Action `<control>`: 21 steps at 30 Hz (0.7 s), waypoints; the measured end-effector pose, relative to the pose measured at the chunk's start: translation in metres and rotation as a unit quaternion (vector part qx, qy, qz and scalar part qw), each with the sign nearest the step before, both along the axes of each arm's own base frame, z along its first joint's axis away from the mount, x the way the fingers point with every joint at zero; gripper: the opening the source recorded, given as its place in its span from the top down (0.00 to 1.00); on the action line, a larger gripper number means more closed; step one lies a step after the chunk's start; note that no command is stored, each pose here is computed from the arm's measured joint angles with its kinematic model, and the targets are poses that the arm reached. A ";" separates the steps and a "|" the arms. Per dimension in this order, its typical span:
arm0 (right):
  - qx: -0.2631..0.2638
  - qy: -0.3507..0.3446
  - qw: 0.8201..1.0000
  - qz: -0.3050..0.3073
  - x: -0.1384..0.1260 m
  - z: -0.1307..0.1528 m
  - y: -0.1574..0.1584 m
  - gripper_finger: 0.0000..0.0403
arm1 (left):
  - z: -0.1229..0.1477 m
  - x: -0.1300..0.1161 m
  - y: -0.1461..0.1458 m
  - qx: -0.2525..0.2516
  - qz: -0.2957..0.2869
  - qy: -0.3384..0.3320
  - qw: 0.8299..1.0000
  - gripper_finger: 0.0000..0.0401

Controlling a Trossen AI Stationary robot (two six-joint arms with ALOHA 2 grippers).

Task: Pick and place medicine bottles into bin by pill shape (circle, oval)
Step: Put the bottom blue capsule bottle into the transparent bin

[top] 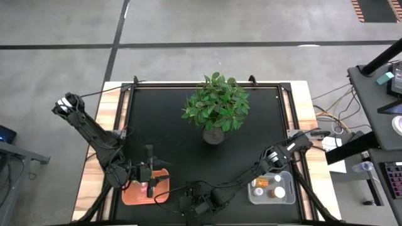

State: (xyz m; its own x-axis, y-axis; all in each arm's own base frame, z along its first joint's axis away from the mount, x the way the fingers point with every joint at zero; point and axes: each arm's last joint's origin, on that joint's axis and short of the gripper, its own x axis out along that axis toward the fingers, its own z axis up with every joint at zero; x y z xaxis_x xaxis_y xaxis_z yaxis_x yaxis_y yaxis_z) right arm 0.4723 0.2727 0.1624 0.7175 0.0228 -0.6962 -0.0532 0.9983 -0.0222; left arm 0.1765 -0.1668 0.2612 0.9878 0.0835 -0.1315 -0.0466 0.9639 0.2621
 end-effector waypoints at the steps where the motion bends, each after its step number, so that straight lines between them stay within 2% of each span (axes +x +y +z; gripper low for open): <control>1: 0.000 0.000 1.000 0.000 0.000 0.000 0.000 0.72 | 0.000 0.000 0.000 0.000 0.000 0.000 1.000 0.56; 10: 0.000 -0.002 1.000 0.001 0.000 0.002 0.000 0.70 | 0.000 0.000 0.000 0.000 0.000 0.000 1.000 0.56; 21: -0.002 -0.005 1.000 -0.002 -0.004 0.022 -0.003 0.70 | 0.000 0.000 0.000 0.001 0.000 0.001 1.000 0.56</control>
